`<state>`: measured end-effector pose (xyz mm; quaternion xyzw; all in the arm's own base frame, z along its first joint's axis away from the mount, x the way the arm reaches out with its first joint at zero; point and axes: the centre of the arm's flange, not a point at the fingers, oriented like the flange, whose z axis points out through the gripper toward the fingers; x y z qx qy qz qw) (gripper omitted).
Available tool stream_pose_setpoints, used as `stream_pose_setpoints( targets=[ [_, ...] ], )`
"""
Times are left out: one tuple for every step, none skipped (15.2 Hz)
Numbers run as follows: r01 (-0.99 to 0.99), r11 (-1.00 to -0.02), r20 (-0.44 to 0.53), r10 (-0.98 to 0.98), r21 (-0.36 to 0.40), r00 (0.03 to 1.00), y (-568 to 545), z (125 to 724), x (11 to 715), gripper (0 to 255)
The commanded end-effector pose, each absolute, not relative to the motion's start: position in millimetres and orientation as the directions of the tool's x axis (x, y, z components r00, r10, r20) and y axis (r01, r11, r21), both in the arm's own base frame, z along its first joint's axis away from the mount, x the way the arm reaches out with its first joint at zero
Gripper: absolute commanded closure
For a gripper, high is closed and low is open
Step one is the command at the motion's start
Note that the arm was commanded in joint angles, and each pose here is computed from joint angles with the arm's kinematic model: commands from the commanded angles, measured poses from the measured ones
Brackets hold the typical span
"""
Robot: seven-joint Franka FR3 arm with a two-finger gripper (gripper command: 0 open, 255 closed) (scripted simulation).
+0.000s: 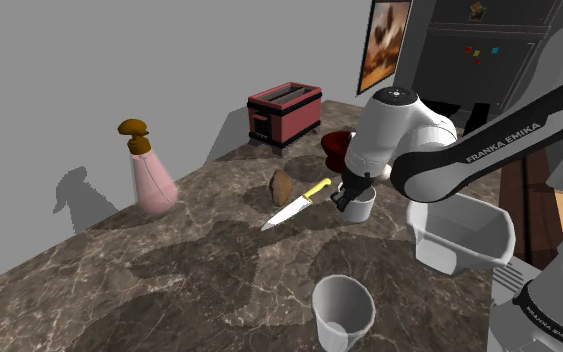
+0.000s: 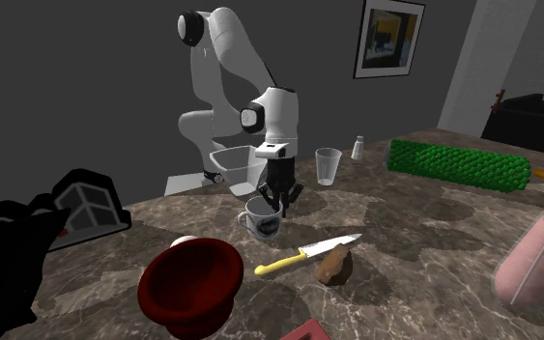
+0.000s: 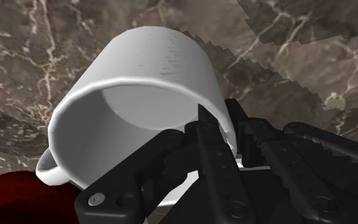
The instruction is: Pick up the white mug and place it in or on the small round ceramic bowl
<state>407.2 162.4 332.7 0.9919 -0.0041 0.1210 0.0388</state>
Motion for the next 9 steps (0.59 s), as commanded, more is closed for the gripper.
stream_pose_setpoints(
  targets=[
    [-0.018, -0.997, 0.24, 0.001, 0.076, 0.971, 162, 338, 407, 255],
    [-0.018, -0.997, 0.24, 0.001, 0.076, 0.971, 162, 343, 407, 255],
    [-0.018, -0.997, 0.24, 0.001, 0.076, 0.971, 162, 349, 407, 255],
    [-0.018, -0.997, 0.24, 0.001, 0.076, 0.971, 162, 354, 407, 255],
    [-0.018, -0.997, 0.24, 0.001, 0.076, 0.971, 162, 359, 407, 255],
    [-0.018, -0.997, 0.24, 0.001, 0.076, 0.971, 162, 364, 407, 255],
    [-0.018, -0.997, 0.24, 0.001, 0.076, 0.971, 162, 370, 407, 255],
    [-0.018, -0.997, 0.24, 0.001, 0.076, 0.971, 162, 375, 407, 255],
    [-0.018, -0.997, 0.24, 0.001, 0.076, 0.971, 162, 380, 407, 255]
  ],
)
